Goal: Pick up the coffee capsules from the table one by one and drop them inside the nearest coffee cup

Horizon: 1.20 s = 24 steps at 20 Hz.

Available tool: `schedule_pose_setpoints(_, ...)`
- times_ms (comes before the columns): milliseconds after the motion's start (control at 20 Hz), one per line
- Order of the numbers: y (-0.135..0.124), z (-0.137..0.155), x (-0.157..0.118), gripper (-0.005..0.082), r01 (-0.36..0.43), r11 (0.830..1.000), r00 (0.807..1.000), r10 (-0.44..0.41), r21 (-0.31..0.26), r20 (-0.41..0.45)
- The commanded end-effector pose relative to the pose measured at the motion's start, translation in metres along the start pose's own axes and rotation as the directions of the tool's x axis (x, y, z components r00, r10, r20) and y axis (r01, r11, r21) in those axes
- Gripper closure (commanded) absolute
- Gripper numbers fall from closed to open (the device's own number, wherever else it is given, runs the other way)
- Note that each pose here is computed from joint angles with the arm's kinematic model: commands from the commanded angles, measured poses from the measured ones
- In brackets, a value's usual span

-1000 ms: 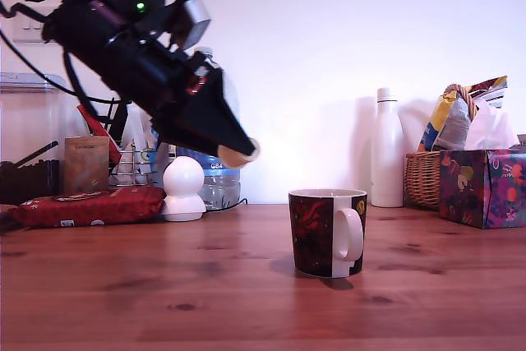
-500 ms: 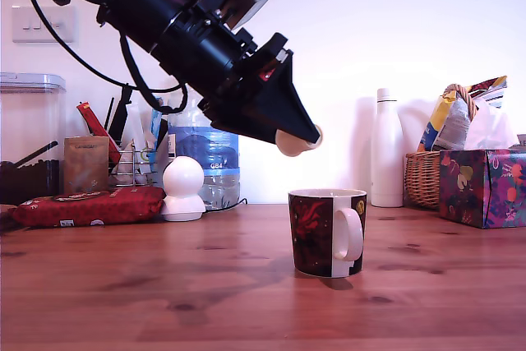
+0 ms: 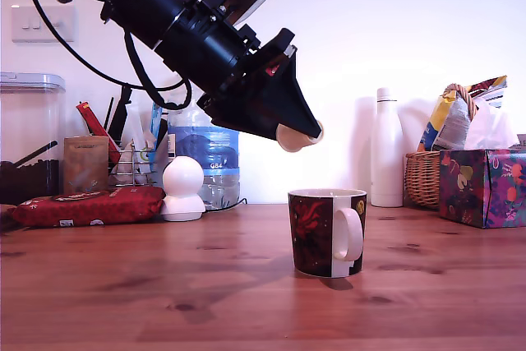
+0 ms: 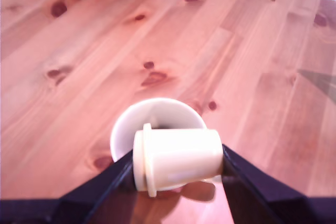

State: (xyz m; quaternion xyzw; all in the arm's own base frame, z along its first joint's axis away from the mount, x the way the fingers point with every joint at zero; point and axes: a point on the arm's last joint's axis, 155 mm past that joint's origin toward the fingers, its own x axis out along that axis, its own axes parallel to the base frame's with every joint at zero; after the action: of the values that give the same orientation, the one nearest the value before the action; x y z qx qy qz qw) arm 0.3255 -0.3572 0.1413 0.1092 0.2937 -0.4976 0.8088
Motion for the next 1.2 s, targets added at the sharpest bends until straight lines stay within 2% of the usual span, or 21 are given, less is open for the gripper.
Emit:
schedule_pose_setpoints(0,-0.001,0.012,0.008,0.0566,0.007,1.000,1.000,-0.007,0.004,0.000)
schedule_pose_setpoints(300,-0.002,0.011,0.025,0.0566,0.010,1.000,0.993,-0.012,-0.019,-0.119)
schedule_pose_setpoints(750,0.010,-0.011,0.048,0.0566,-0.007,0.997,0.951,-0.016,-0.072,-0.309)
schedule_pose_setpoints(900,0.010,-0.016,0.048,0.0566,-0.010,0.997,0.945,-0.016,-0.077,-0.327)
schedule_pose_setpoints(1150,0.010,-0.014,0.049,0.0566,-0.010,0.997,0.948,-0.016,-0.078,-0.319)
